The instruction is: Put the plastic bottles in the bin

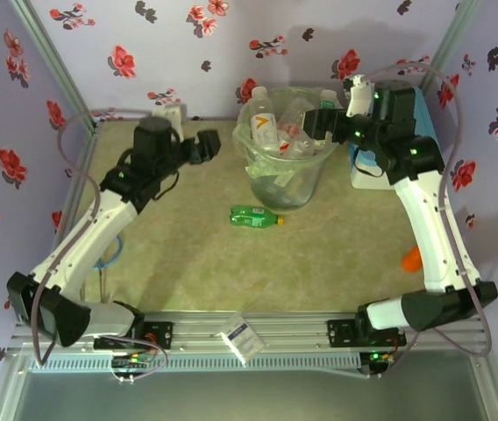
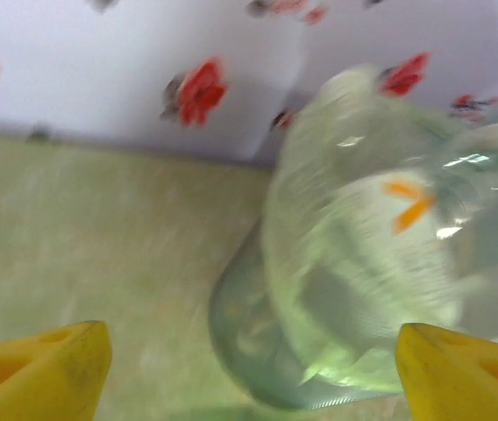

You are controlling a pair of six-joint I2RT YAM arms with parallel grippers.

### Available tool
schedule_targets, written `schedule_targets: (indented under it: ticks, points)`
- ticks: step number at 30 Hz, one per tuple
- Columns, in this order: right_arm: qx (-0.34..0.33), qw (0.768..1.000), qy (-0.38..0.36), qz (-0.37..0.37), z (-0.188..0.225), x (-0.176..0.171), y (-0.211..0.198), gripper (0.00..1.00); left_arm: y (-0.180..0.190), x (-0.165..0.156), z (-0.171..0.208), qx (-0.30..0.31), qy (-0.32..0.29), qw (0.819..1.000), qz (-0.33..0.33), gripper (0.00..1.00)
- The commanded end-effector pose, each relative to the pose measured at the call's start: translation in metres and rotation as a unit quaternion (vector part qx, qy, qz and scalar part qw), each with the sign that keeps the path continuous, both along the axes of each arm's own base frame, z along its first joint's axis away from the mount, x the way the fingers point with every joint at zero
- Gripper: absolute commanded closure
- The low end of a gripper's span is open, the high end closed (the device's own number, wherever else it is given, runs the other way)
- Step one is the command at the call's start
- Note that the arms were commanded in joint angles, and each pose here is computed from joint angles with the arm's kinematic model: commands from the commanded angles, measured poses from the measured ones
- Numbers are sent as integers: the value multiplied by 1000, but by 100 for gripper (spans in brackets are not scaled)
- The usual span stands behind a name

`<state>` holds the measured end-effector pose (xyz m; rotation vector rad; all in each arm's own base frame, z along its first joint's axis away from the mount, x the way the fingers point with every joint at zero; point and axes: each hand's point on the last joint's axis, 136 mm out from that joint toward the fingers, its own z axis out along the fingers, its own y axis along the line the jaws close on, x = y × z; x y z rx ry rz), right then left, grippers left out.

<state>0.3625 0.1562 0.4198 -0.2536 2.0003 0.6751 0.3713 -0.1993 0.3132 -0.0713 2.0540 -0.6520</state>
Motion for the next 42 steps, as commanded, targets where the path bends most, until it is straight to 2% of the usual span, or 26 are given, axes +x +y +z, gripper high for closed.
schedule_targets:
  ticks: [1,4,8,12,14,24,31,35,42]
  points:
    - [-23,999,-14,-21,-2,-3,-11,14,6,-12,-59,-141,101,980,93,17]
    - [-28,999,-16,-34,-4,-5,-17,13,0,-33,-99,-193,156,960,132,16]
    - [-26,998,-16,-46,-10,-6,-22,14,-20,-55,-128,-237,215,932,171,16]
    - [-29,998,-14,-56,-15,-6,-27,14,-31,-58,-155,-304,248,895,212,15]
    - [-30,998,-13,-61,-16,-8,-30,14,-36,-56,-161,-319,255,886,219,16]
    - [-25,996,-21,-78,-14,-13,-41,13,-71,-45,-206,-335,279,869,234,17]
    - [-32,996,-23,-86,-14,-16,-48,13,-87,-28,-234,-321,289,868,246,18]
    - [-34,995,-25,-92,-13,-20,-53,13,-91,-21,-255,-329,302,858,256,21]
    - [-28,995,-29,-92,-14,-20,-54,13,-90,-19,-265,-322,305,856,264,28]
